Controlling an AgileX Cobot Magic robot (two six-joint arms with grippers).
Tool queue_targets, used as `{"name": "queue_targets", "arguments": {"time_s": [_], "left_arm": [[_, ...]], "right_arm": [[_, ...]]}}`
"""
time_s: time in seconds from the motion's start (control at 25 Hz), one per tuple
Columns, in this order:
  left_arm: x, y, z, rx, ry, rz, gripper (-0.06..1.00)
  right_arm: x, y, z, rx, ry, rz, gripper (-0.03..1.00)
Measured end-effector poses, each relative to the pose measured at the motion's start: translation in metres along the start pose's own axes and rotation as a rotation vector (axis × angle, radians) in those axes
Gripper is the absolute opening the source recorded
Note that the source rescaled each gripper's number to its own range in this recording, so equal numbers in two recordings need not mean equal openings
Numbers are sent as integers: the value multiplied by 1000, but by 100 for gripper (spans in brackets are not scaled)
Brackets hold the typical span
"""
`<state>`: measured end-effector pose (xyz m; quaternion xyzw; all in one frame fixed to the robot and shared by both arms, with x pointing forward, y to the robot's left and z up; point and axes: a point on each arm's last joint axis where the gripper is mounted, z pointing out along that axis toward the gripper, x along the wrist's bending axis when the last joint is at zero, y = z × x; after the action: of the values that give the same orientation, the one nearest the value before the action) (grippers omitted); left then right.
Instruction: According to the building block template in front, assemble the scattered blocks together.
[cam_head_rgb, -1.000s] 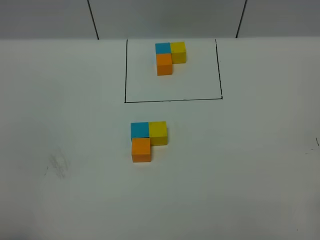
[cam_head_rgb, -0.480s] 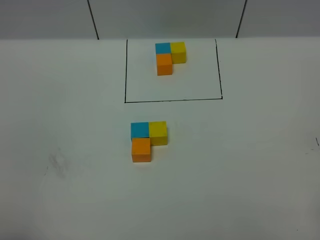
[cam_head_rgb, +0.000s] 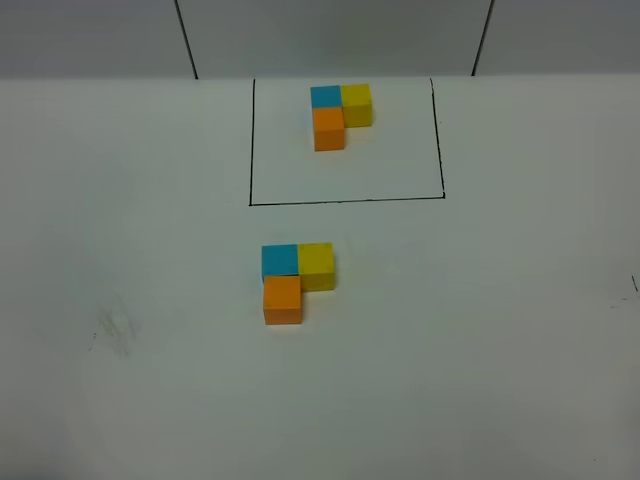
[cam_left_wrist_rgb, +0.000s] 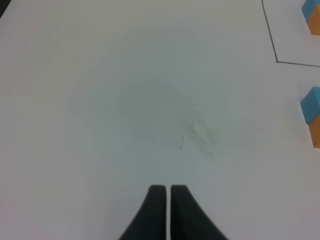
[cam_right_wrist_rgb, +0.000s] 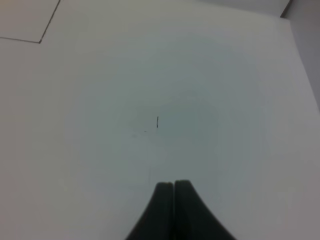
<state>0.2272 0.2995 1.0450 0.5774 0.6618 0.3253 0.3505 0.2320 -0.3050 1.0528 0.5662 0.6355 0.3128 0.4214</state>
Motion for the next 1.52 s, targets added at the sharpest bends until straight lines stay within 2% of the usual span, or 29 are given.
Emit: {"name": "queue_targets", "arguments": {"time_s": [1.52], "left_arm": [[0,0,0,0,0,0,0]], "right_arm": [[0,0,0,0,1,0,0]]}}
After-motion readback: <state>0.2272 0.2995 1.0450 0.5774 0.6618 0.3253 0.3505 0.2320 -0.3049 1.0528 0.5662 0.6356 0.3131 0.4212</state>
